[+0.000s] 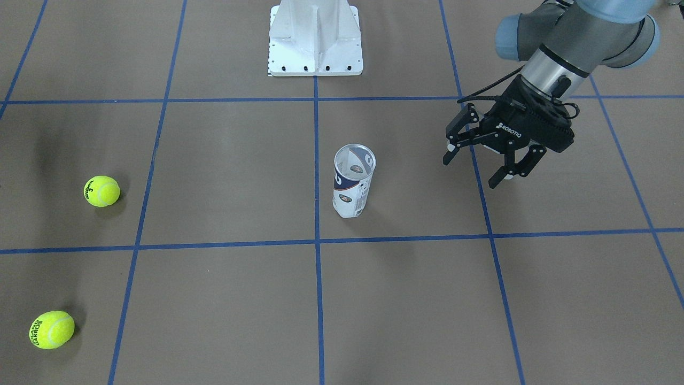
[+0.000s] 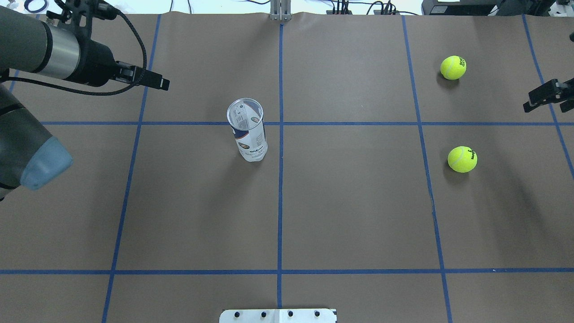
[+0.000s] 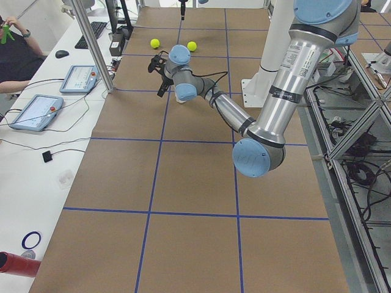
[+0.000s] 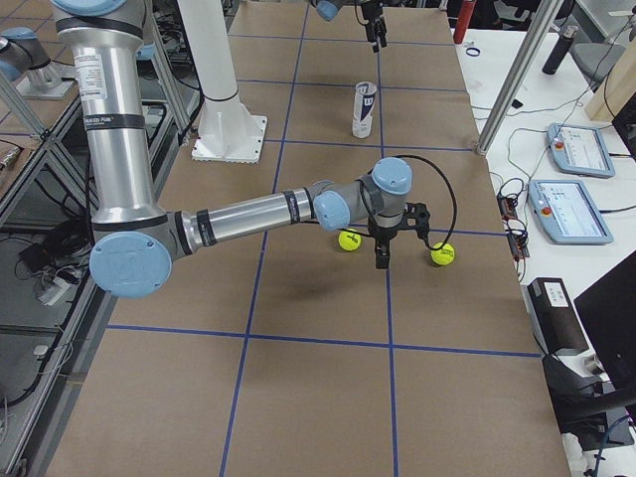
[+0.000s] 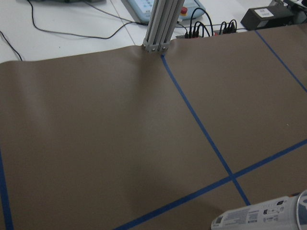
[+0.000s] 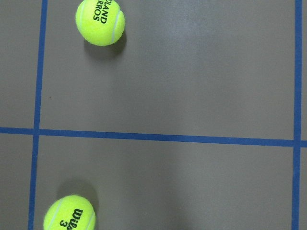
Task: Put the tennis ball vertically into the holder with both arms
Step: 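Open the left gripper and draw it back from the can, then lower the right gripper onto the nearer yellow tennis ball and grasp it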
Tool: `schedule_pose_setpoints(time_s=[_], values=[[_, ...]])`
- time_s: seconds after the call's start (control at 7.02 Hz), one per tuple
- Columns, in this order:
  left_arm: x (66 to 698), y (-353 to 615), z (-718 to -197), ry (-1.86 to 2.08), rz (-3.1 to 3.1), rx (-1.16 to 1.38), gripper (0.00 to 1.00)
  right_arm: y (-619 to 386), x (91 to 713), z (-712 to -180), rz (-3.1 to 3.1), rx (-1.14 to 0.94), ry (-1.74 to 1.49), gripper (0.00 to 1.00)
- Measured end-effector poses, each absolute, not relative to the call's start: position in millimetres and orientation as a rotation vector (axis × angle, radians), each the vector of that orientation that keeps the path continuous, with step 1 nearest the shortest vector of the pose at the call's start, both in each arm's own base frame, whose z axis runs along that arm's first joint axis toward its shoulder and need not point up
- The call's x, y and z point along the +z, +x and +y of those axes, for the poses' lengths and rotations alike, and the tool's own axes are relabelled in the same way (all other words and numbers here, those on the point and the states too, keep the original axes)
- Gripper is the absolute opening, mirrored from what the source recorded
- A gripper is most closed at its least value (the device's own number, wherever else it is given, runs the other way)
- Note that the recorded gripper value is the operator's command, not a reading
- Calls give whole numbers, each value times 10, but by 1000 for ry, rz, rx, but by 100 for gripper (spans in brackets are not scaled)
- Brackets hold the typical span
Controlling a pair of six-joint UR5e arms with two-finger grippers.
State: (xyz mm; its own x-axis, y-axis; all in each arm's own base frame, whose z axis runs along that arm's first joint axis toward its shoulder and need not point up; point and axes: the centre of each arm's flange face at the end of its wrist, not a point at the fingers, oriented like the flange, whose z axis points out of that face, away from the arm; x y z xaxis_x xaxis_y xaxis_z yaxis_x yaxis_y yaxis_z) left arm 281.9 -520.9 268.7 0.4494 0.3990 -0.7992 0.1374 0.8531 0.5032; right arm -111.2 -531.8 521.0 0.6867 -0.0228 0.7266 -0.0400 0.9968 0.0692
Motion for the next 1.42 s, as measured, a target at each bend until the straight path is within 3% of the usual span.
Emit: schedule_pose_setpoints(time_s=[0.14,0.28,0.57,1.42], values=[[2697,2826,-5206,586,1091,236,90,-1371,5231,-5226,-816,30,92,99],[2693,2827,-5201,651,1063,331,90,-1557,5227,-5154,-831,54,90,99],[2739,2876,-5197,811,1019,441,92,-1781,5235,-5063,-843,85,56,99],[3211,3293,-5186,947,989,441,98,-2683,4963,-4881,-835,30,28,99]])
